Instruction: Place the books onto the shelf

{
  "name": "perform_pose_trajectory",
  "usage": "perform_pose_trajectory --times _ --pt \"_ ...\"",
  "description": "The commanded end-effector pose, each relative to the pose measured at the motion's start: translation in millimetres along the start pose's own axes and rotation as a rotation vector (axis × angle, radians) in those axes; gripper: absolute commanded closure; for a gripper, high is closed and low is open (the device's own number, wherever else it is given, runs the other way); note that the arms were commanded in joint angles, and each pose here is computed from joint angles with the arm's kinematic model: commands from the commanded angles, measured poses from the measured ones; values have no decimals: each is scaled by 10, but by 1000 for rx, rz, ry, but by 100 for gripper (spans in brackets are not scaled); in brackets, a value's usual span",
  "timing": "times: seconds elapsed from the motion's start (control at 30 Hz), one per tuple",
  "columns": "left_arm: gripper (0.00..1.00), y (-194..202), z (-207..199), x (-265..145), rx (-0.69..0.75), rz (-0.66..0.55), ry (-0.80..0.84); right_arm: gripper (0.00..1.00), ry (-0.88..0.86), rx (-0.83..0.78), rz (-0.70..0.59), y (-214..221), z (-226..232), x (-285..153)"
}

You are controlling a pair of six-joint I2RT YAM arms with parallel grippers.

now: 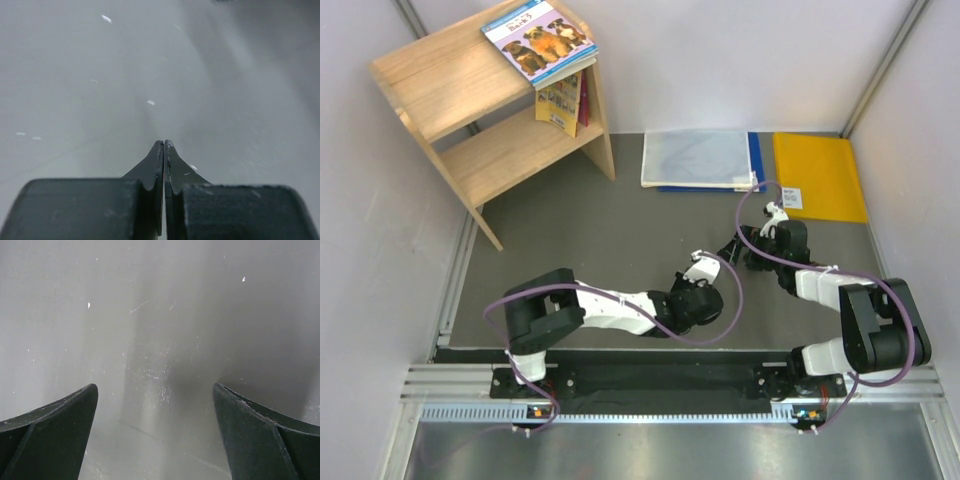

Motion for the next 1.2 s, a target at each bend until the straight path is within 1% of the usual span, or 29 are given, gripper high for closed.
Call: perform_pose_trajectory --times 0.0,0.03,0.07,0.1,0.13,0.17,0.2,0.23,0.27,0.3,0.33,0.37,0.4,0.47,0.5,0.53,0.6,0.7,0.73,0.77,0.93,1.1,1.17 --pt "99 -369 290 -124 2 -161 -139 4 1 -24 -39 -134 39 2" --pt "98 -377 339 -128 3 -168 -172 4 -1 -25 -43 -146 42 2" --pt "93 -414 453 -138 -19 -196 -270 4 -2 -24 -40 -141 44 5" --pt "90 -363 543 -139 -35 -177 -326 4 -1 -23 -41 -147 42 4" --pt "78 -360 607 -142 -38 -169 -361 4 -2 -25 -44 -156 46 3" --pt "56 -402 679 -131 -60 -161 -393 4 3 -25 -45 -156 40 3" --pt "28 -391 724 -125 -69 -147 -402 4 2 -28 -46 -166 44 1" --pt "12 -454 749 -143 -85 -152 -389 3 10 -28 -48 -172 39 -3" --pt "4 -428 770 -106 -76 -124 -349 4 12 -28 -44 -167 34 0" --pt "1 -473 782 -97 -70 -124 -323 4 13 -29 -48 -186 41 -6" --pt "1 -531 805 -119 -84 -124 -293 4 26 -38 -54 -200 31 -10" --pt "1 -557 879 -74 -100 -102 -272 3 28 -41 -55 -210 38 -13" --pt "1 -555 851 -55 -110 -67 -202 3 40 -42 -53 -222 28 -21" --pt "1 -611 985 -19 -141 -35 -158 3 73 -67 -74 -287 8 -49" --pt "1 -622 978 -17 -144 -15 -104 4 88 -73 -75 -311 7 -64" --pt "1 -660 1087 -12 -160 -15 -102 3 114 -92 -100 -368 -5 -97" --pt "1 -676 1167 -18 -151 -11 -85 3 153 -108 -114 -434 -17 -137" --pt "1 -704 1323 -30 -157 -3 -60 3 233 -144 -169 -557 -44 -237" --pt "1 -731 1321 -46 -168 1 -9 3 267 -157 -209 -625 -38 -293" --pt "1 -716 1426 -13 -185 11 -19 3 284 -163 -229 -656 -34 -327" --pt "1 -714 1687 26 -280 30 4 3 399 -218 -346 -783 39 -540" --pt "1 -690 1828 73 -376 39 51 3 444 -253 -428 -839 152 -703" --pt "1 -695 1939 98 -421 28 58 3 459 -272 -442 -843 180 -728"
Point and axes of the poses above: each gripper's point midway between its finger pads, its own x axis out along the fingers, its own z axis along the line the jaws close on, y = z × x, the point moved 5 cm from there along -x, back along the fingers, and after that the axes turned 2 degrees about x, right-handed, at the moved point
